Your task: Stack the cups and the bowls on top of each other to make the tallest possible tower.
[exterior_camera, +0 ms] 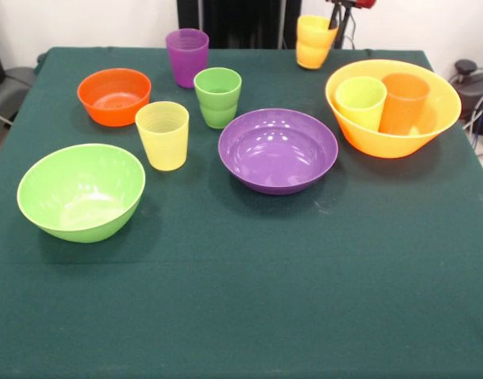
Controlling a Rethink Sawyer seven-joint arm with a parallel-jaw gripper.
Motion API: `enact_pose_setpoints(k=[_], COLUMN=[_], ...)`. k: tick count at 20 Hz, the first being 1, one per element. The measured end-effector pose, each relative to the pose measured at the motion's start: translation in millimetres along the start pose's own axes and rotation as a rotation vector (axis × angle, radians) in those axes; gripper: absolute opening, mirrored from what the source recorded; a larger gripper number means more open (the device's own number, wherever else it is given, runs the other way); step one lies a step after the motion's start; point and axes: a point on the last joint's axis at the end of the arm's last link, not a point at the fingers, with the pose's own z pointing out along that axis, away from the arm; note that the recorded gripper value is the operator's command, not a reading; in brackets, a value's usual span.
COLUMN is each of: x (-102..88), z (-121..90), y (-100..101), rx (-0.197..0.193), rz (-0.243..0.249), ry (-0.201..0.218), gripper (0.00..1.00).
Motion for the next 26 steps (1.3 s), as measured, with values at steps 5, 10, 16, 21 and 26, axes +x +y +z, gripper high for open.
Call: enact_pose_setpoints(k=[5, 10, 16, 21, 26], x=[-3.8, -9.7, -17.8, -29.6, -45.9], z=[-2, -6, -12, -24, -48], y=[2, 4, 10, 18, 28], rx=[-0.007, -0.017, -0.035, -0.054, -0.056], rz=[0.003, 0.011, 0.017, 0.031, 0.065], ry=[-0.009, -0.021, -0.041, -0.056, -0.036], gripper=[0.00, 0.00, 0.00, 0.00, 0.00])
